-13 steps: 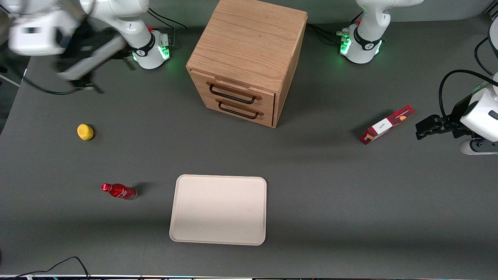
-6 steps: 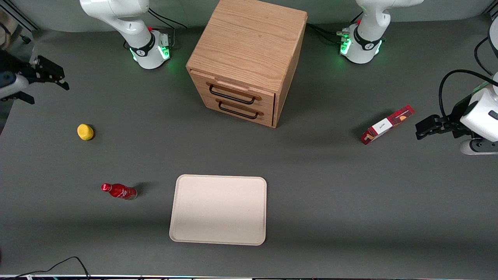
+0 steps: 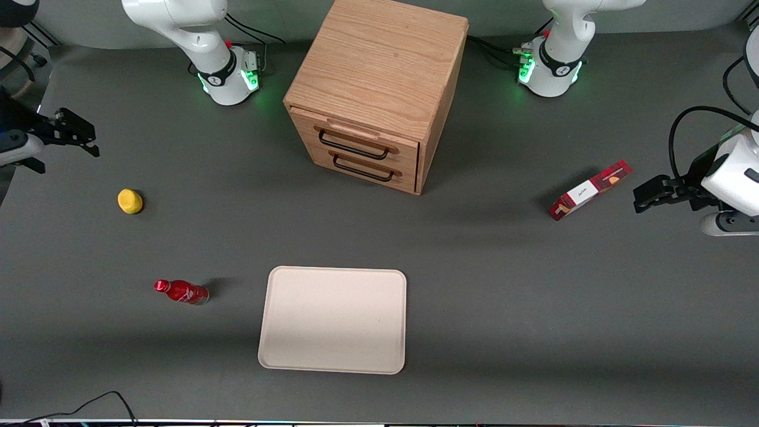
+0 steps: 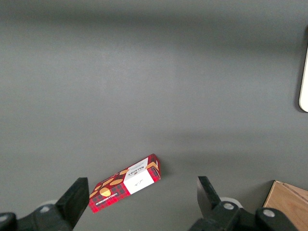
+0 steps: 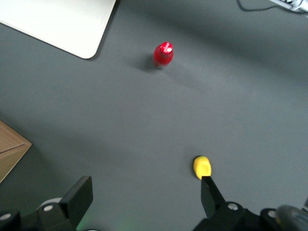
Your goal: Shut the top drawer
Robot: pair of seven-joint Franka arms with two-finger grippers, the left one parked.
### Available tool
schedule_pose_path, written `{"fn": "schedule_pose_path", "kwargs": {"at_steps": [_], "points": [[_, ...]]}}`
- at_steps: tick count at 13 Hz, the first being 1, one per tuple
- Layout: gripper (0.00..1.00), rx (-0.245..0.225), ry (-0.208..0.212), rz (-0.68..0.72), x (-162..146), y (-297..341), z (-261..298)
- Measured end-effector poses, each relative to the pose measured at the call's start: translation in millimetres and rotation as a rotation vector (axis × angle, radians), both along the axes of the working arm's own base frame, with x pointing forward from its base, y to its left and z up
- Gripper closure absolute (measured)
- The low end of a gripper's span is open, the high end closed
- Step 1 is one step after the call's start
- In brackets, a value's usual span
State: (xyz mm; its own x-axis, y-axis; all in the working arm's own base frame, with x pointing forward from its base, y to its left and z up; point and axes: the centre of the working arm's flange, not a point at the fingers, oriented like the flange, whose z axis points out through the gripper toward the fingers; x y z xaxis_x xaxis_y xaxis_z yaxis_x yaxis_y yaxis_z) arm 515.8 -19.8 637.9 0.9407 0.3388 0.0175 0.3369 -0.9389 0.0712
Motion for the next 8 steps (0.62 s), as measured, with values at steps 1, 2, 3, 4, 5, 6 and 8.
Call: {"fn": "schedule_pose_path", "kwargs": {"at_steps": [1, 2, 3, 4, 5, 6, 8], "points": [[0.0, -0.003, -0.002, 0.0, 0.0, -0.4, 1.9], [0.0, -0.003, 0.003, -0.002, 0.5, -0.2, 0.4], [0.0, -0.002, 0.005, -0.032, 1.1, 0.5, -1.1], [0.0, 0.002, 0.001, -0.116, 1.4, 2.8, -1.9], [0.0, 0.015, -0.002, -0.206, 1.3, 6.5, -2.5], [0.0, 0.078, 0.016, -0.335, 0.0, 15.7, -6.5], [0.0, 0.085, 0.02, -0.376, -0.4, 11.6, -7.4]]}}
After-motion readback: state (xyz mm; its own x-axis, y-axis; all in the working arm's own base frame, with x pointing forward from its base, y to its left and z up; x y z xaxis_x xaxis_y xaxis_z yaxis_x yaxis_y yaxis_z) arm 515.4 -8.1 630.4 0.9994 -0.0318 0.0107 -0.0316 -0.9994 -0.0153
